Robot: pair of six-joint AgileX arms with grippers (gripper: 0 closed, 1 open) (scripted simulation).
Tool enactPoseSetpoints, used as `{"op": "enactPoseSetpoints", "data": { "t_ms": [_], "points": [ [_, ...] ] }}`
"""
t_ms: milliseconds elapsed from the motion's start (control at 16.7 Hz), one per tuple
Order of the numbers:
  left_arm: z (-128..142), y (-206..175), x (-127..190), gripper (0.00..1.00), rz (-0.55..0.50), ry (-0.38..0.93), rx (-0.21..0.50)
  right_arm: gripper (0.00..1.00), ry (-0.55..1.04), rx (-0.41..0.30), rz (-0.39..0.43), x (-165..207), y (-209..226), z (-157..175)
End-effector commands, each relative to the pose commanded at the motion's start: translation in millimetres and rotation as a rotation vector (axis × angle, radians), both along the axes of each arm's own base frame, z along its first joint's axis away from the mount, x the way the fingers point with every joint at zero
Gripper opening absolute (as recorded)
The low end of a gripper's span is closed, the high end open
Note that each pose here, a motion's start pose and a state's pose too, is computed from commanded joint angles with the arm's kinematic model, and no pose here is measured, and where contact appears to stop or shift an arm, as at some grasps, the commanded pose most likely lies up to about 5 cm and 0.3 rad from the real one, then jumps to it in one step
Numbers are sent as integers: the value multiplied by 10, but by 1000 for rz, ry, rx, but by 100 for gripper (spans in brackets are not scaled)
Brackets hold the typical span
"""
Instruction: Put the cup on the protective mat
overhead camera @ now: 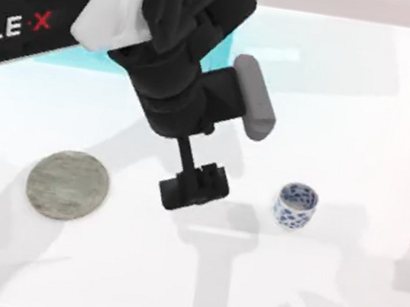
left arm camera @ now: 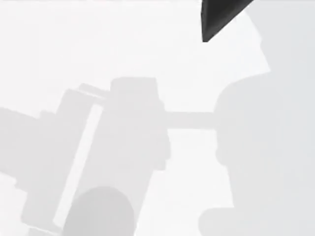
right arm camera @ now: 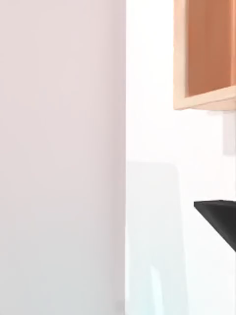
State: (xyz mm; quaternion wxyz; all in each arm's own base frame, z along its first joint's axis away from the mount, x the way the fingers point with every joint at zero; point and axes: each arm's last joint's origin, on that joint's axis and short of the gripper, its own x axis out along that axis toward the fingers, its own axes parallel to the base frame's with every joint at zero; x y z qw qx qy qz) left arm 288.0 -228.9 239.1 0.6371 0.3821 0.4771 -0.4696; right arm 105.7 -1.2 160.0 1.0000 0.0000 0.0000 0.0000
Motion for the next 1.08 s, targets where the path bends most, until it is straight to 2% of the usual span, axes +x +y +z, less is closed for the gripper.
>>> {"op": "enactPoseSetpoints", "data": {
  "t_ms": [180, 480, 720, 1080],
  "points": [
    [-117, -500, 221, 100, -132, 81, 55, 100, 0, 0, 0, 0, 0, 0],
    [-165, -1018, 460, 100, -255, 103, 76, 100, 0, 0, 0, 0, 0, 0],
    [-137, -1181, 580, 100, -288, 75, 67, 100, 0, 0, 0, 0, 0, 0],
    [-54, -1199, 627, 100, -289, 46, 52, 100, 0, 0, 0, 0, 0, 0]
  ]
}}
